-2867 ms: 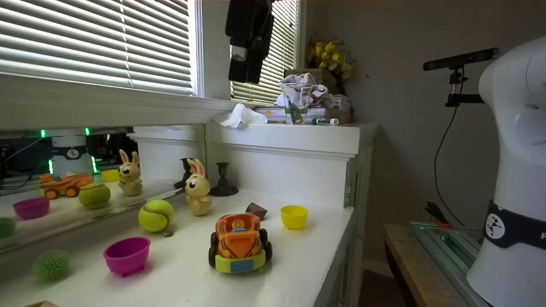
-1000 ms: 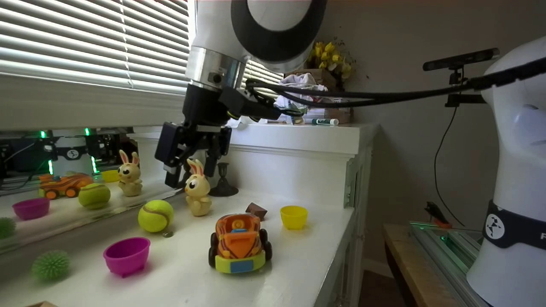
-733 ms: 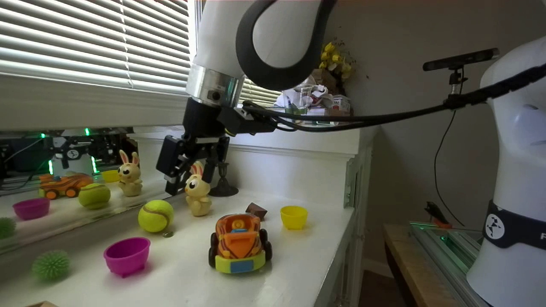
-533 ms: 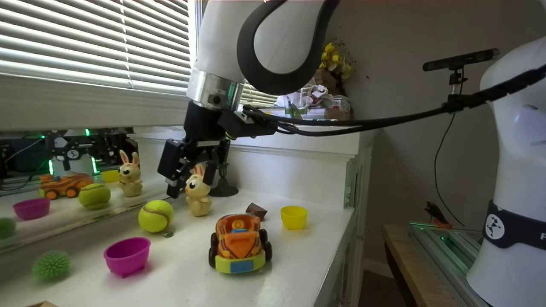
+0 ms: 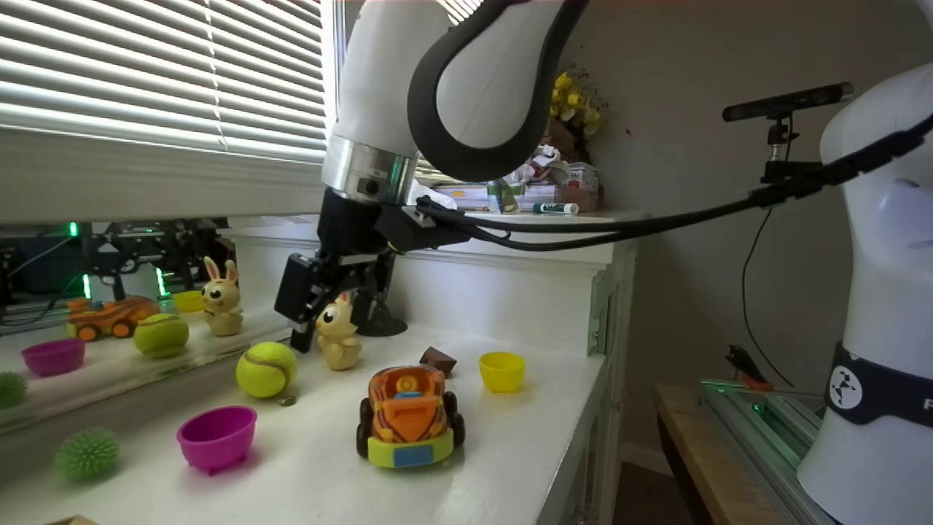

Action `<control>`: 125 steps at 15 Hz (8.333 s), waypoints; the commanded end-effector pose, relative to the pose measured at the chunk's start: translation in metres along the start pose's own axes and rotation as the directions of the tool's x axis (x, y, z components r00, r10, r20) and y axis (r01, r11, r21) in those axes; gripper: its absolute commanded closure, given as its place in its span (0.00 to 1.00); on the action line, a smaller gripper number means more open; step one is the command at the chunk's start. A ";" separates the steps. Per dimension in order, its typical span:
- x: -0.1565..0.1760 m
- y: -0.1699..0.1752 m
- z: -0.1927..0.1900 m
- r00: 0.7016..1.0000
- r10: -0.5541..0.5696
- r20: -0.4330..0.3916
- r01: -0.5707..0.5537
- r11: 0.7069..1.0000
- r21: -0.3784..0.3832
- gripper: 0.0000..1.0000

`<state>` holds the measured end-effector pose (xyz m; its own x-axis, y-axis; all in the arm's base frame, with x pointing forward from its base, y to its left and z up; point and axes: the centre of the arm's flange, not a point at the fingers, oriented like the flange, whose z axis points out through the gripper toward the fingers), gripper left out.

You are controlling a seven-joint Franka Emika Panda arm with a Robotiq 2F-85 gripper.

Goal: Put the glass item into the purple bowl

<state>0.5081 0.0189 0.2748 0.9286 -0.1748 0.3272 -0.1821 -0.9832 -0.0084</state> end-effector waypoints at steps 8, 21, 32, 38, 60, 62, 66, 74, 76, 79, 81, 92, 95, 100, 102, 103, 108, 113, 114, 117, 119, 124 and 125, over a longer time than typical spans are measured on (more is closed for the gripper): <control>0.013 -0.029 0.058 0.999 -0.028 -0.035 0.029 1.000 0.013 0.00; 0.021 -0.039 0.079 0.998 -0.045 -0.053 0.045 0.999 0.003 0.00; 0.018 -0.043 0.078 0.999 -0.033 -0.040 0.032 0.999 -0.006 0.29; 0.018 -0.041 0.075 0.999 -0.016 -0.043 0.015 1.000 -0.015 0.67; 0.014 -0.062 0.061 0.998 -0.039 0.051 0.043 0.995 -0.092 0.87; 0.013 -0.063 0.062 0.998 -0.040 0.056 0.046 0.995 -0.091 0.93; 0.013 -0.062 0.062 0.997 -0.044 0.055 0.049 0.995 -0.086 0.92; 0.012 -0.073 0.034 0.998 -0.059 0.024 0.061 0.995 -0.081 0.95; 0.011 -0.080 0.017 0.998 -0.068 0.013 0.069 0.995 -0.076 0.95; 0.011 -0.091 -0.006 0.997 -0.077 0.001 0.077 0.995 -0.063 0.95; 0.011 -0.097 -0.017 0.996 -0.088 -0.002 0.088 0.995 -0.054 0.95; -0.003 -0.120 -0.018 0.990 -0.140 0.005 0.140 0.990 -0.018 0.83; 0.006 -0.112 -0.019 0.998 -0.067 -0.001 0.067 0.998 -0.013 0.82; 0.019 -0.093 -0.017 1.000 0.011 -0.020 -0.012 1.000 -0.004 0.48; 0.024 -0.089 -0.014 0.999 0.018 -0.037 -0.018 1.000 0.002 0.35; 0.026 -0.088 -0.014 0.999 0.019 -0.042 -0.019 1.000 0.008 0.27; 0.039 -0.089 -0.007 0.997 0.000 -0.076 0.002 1.000 0.024 0.00; 0.054 -0.085 0.007 0.992 -0.063 -0.113 0.070 0.996 0.063 0.00; 0.057 -0.085 0.010 0.988 -0.095 -0.125 0.104 0.992 0.065 0.00; 0.067 -0.085 0.021 0.978 -0.151 -0.144 0.163 0.984 0.071 0.00; 0.072 -0.084 0.030 0.974 -0.174 -0.144 0.186 0.979 0.079 0.00; 0.076 -0.080 0.049 0.983 -0.161 -0.093 0.172 0.978 0.118 0.00; 0.076 -0.079 0.052 0.984 -0.158 -0.086 0.168 0.978 0.122 0.00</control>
<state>0.5948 0.0863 0.2565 0.9086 -0.0086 0.4177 0.0107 -0.9990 -0.0438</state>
